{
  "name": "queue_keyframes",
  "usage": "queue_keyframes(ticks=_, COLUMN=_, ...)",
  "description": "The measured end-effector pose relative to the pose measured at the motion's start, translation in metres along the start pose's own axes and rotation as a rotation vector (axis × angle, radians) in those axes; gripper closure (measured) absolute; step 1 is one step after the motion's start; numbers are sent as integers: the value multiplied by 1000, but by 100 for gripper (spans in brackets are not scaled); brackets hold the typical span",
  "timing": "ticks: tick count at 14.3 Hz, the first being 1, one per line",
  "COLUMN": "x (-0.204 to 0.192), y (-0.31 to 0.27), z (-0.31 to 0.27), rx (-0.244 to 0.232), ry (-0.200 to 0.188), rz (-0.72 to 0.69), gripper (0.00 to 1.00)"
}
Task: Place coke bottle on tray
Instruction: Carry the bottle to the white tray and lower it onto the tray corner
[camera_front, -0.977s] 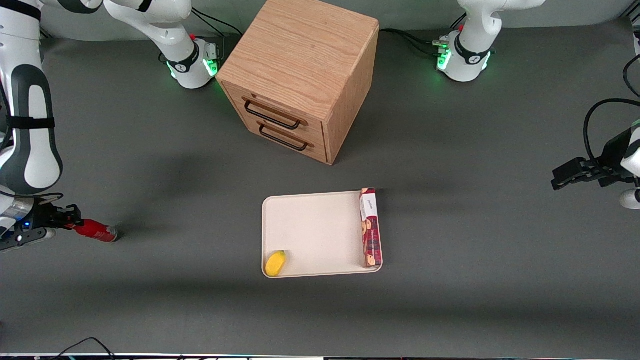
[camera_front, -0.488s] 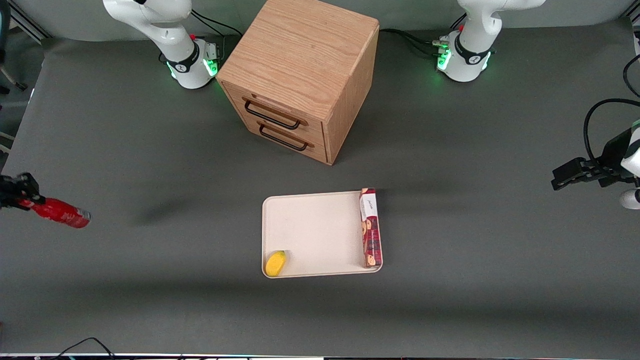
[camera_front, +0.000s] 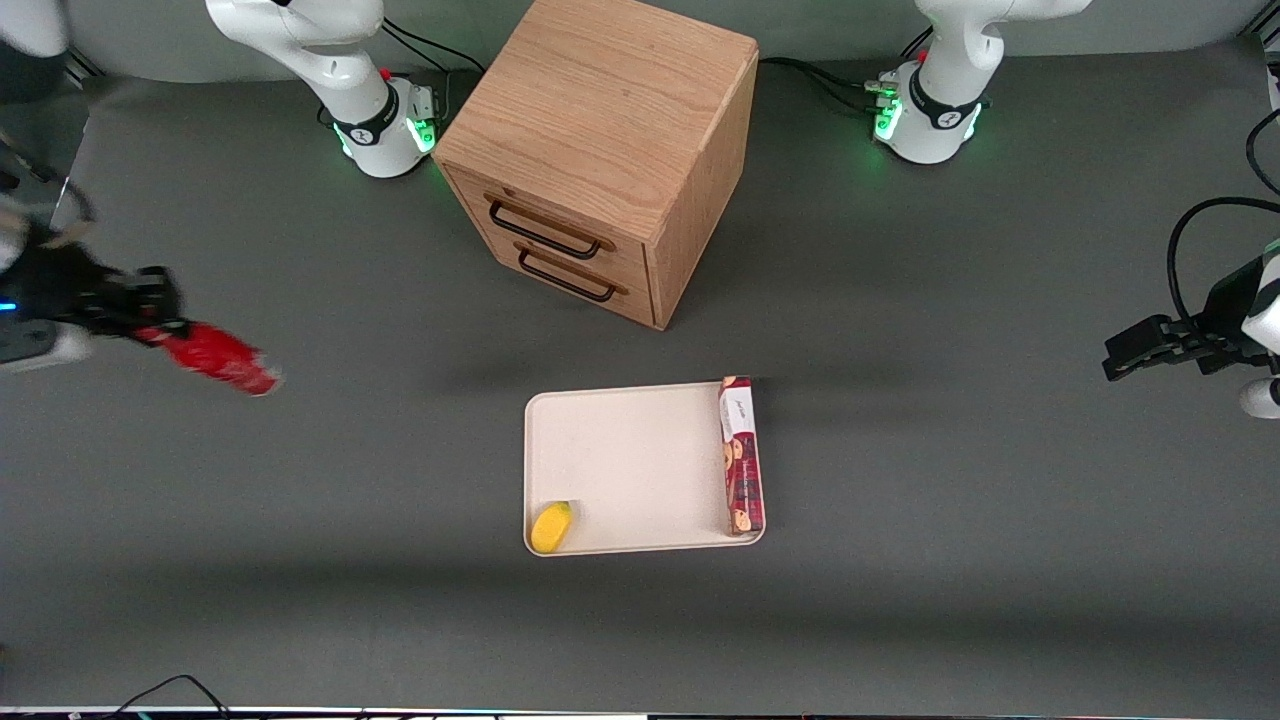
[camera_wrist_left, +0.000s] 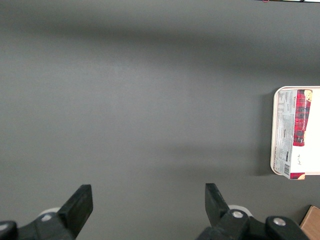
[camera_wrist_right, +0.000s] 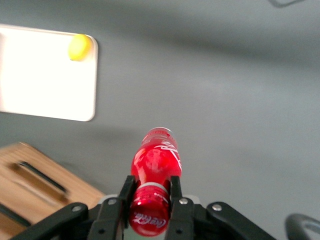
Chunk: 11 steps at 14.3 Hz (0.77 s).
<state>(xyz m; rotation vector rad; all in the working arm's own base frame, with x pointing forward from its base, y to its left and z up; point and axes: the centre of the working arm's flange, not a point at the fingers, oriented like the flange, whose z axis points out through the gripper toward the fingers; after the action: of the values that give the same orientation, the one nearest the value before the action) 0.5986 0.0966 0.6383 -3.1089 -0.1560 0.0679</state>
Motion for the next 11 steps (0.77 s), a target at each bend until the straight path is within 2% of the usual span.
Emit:
queue_keyframes(ticks=2, x=3, y=-72, z=23, rx=7, ry=-33, rz=126, gripper=68)
queue_keyframes(ticks=6, x=18, y=-182, z=94, rx=16, ry=-19, rz=313, gripper=68)
queue_keyframes(ticks=9, x=27, y=-211, z=161, rx=49, ry=-15, rz=391, gripper=68)
queue_keyframes(ticks=11, x=33, y=-217, z=208, rx=35, ry=-14, rz=439, gripper=68)
